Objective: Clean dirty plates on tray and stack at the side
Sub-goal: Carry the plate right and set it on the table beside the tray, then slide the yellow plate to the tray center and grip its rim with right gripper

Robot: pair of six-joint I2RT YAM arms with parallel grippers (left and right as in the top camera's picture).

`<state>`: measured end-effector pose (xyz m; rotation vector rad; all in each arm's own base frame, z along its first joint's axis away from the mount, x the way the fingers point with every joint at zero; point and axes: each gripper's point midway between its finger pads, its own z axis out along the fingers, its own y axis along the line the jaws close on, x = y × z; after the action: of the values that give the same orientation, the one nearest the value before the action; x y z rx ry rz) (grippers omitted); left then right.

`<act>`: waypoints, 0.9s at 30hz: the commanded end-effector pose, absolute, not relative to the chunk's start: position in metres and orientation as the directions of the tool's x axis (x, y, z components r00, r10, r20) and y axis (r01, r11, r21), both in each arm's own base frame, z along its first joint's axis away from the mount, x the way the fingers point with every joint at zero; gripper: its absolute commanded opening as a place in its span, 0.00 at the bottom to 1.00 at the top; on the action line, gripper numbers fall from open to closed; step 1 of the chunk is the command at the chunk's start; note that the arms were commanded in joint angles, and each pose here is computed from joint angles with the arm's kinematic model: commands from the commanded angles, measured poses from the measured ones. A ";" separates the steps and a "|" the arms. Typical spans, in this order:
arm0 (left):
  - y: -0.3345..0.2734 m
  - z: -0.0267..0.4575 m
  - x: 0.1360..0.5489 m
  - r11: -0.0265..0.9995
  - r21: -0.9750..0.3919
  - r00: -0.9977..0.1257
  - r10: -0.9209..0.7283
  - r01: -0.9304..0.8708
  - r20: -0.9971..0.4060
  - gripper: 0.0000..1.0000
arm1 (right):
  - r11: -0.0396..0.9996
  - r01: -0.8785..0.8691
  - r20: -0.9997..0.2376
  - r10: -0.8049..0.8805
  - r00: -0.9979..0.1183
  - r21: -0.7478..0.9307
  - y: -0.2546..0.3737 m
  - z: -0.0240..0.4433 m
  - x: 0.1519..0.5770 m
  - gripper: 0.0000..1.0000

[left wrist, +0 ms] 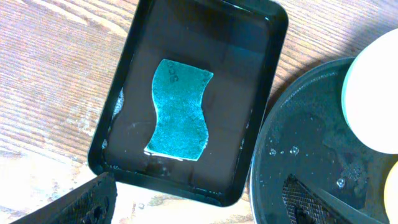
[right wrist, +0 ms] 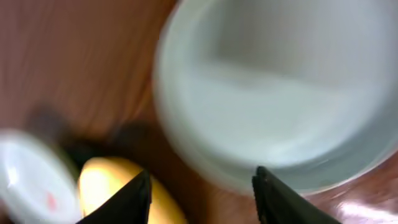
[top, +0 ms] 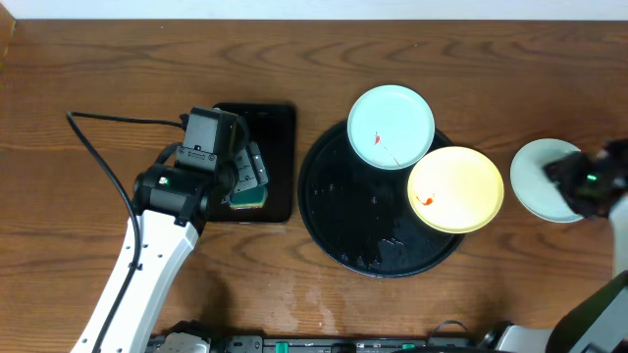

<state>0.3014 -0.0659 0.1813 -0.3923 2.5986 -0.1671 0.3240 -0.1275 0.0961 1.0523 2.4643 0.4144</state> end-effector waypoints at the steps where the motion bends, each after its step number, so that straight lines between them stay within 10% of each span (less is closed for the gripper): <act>1: -0.065 0.188 0.305 0.952 -0.192 -0.824 -0.304 -0.240 -0.478 0.86 | 0.779 0.554 -0.271 0.623 -0.733 0.292 -0.096 0.091 0.321 0.48; 11: -0.065 0.188 0.305 0.952 -0.192 -0.824 -0.304 -0.240 -0.478 0.86 | 0.821 0.486 -0.380 0.364 -0.850 -0.301 -0.082 0.082 0.312 0.44; 24: -0.065 0.188 0.305 0.952 -0.192 -0.824 -0.304 -0.240 -0.478 0.86 | 0.882 0.394 -0.261 0.329 -0.907 -0.258 -0.058 0.036 0.321 0.35; 27: -0.065 0.188 0.305 0.952 -0.192 -0.824 -0.304 -0.240 -0.478 0.86 | 0.891 0.383 -0.241 0.327 -0.914 -0.245 -0.055 0.031 0.320 0.14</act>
<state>0.3014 -0.0659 0.1813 -0.3923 2.5986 -0.1671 0.3189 -0.0611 0.0348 0.5542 2.8448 -0.4718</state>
